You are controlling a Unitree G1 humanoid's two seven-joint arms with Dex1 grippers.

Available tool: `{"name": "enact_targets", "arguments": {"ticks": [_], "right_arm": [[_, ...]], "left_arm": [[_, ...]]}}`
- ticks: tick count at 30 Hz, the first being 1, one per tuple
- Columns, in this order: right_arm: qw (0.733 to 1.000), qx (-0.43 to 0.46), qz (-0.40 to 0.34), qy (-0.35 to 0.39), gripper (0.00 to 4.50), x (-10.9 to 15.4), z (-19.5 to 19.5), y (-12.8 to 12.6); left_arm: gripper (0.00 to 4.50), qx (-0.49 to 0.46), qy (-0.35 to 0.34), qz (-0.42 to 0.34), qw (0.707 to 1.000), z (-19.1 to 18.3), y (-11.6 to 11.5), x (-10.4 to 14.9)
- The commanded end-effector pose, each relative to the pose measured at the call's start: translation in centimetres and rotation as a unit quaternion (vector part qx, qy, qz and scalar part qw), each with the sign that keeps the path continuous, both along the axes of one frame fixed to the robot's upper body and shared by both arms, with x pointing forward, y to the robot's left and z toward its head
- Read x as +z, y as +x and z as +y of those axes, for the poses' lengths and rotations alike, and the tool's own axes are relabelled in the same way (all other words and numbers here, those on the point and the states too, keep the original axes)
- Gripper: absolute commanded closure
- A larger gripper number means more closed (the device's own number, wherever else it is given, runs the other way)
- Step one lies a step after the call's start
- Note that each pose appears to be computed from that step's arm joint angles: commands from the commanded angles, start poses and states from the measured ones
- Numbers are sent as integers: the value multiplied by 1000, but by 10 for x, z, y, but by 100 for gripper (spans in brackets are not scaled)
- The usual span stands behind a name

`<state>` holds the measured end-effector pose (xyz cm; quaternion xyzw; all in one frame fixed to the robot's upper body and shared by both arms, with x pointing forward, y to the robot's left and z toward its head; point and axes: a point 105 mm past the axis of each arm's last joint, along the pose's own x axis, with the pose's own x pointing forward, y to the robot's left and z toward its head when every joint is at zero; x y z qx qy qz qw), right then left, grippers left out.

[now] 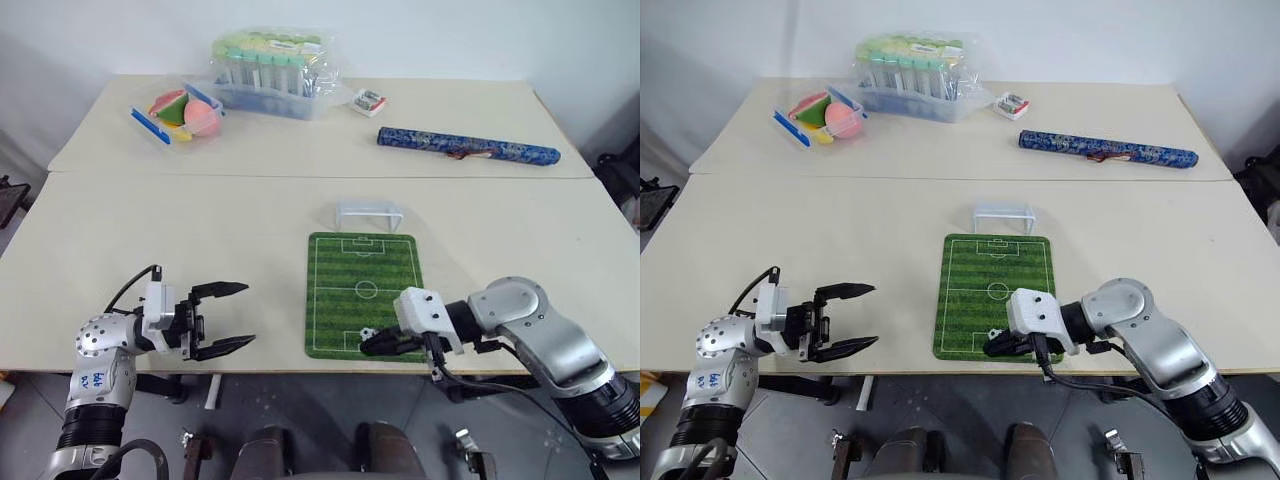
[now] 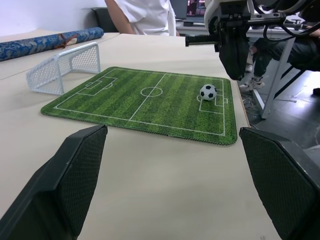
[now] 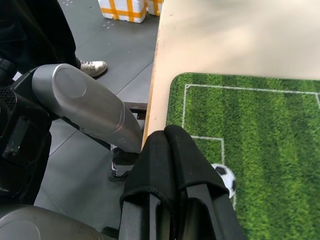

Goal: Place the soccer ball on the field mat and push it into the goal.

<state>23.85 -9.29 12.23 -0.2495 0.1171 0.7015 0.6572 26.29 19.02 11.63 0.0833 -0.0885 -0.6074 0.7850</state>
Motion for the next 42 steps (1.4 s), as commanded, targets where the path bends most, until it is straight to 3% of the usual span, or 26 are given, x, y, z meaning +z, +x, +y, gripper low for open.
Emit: {"name": "enact_targets", "arguments": {"ticks": [1, 7, 12, 17, 22, 25, 28, 35, 39, 42], "right_arm": [[1000, -1, 13, 5, 447, -11, 3, -3], [999, -46, -4, 12, 447, -16, -3, 21], [980, -159, -107, 51, 447, 28, -24, 89], [953, -232, -178, 82, 447, 74, -49, 123], [936, -273, -201, 98, 447, 96, -72, 125], [938, -284, -171, 96, 447, 91, -88, 112], [943, -286, -143, 96, 388, 82, -104, 99], [939, -323, -87, 86, 154, 49, -169, 80], [936, -327, -73, 109, 19, 48, -188, 69], [936, -329, -65, 107, 2, 47, -199, 62]], "left_arm": [[0, -5, -6, -10, 1000, 1, -2, 7], [0, -6, 1, -9, 1000, 3, -2, 8], [0, -7, 4, -16, 1000, 3, 7, 13], [0, -2, 3, -25, 1000, 2, 18, 17], [0, 21, -9, -26, 999, 3, 29, 21], [0, 46, -29, -21, 998, 6, 36, 27], [0, 72, -42, -10, 997, 11, 43, 31], [0, 129, -59, -17, 990, 30, 52, 49], [0, 172, -52, -9, 984, 43, 55, 55], [0, 185, -57, -9, 981, 52, 51, 61]]}}
